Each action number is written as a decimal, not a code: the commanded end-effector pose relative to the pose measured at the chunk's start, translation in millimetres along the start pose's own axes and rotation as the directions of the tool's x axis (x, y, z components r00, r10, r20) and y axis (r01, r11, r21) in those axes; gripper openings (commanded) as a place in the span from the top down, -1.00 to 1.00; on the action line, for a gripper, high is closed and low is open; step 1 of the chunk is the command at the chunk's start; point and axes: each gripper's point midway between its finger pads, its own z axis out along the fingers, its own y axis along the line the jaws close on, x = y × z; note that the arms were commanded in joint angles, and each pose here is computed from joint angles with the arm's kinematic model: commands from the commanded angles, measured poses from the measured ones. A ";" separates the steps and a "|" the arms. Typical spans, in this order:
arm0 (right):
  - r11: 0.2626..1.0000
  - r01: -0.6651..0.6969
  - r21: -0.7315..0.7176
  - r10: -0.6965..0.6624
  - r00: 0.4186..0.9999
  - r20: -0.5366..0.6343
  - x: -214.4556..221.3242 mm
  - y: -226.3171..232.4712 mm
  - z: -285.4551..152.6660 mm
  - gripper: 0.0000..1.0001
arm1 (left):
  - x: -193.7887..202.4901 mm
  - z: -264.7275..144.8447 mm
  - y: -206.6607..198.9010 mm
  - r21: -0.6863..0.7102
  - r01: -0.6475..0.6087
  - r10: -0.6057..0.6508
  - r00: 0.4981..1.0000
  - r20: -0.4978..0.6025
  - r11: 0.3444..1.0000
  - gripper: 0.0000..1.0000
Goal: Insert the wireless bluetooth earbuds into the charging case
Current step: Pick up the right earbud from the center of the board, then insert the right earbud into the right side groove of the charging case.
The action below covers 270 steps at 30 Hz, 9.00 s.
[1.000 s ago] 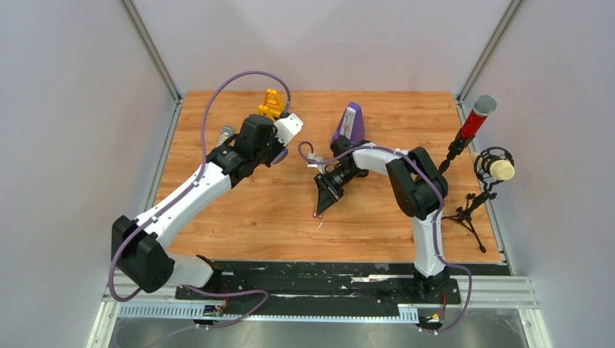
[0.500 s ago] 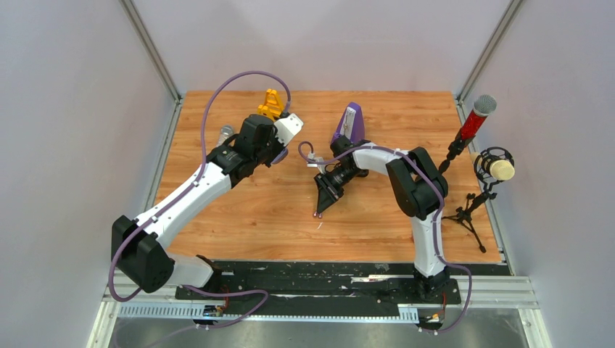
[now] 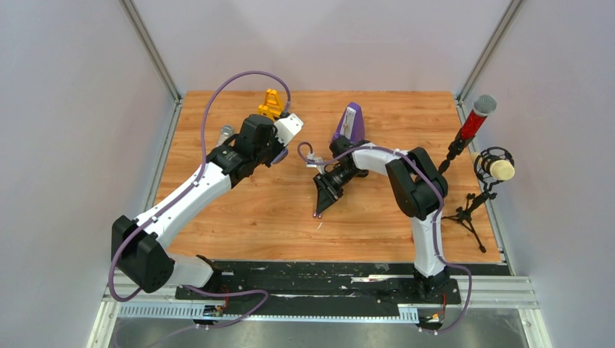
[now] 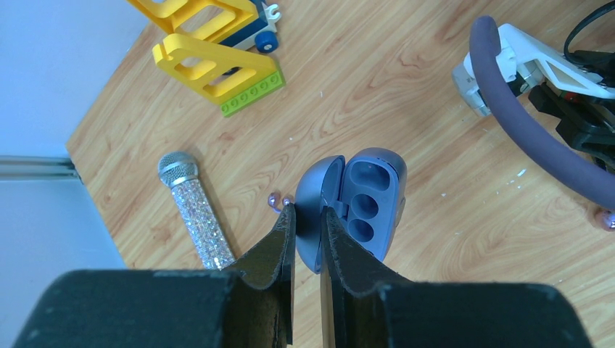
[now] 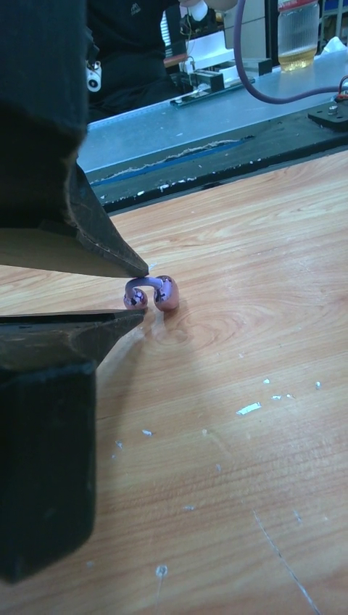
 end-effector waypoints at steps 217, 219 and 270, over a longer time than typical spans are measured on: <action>0.955 -0.269 0.123 0.105 0.697 0.709 -228.4 57.1 -119.1 0.49 | -30.5 40.8 -5.1 -0.398 0.627 -0.682 0.731 0.004 0.670 0.77; 0.954 -0.272 0.128 0.102 0.694 0.712 -228.5 55.8 -119.9 0.48 | -30.4 40.7 -5.1 -0.398 0.626 -0.681 0.732 0.003 0.671 0.77; 0.957 -0.233 0.172 0.045 0.706 0.707 -233.4 59.2 -121.3 0.42 | -32.9 36.3 -4.1 -0.389 0.624 -0.674 0.739 0.012 0.678 0.78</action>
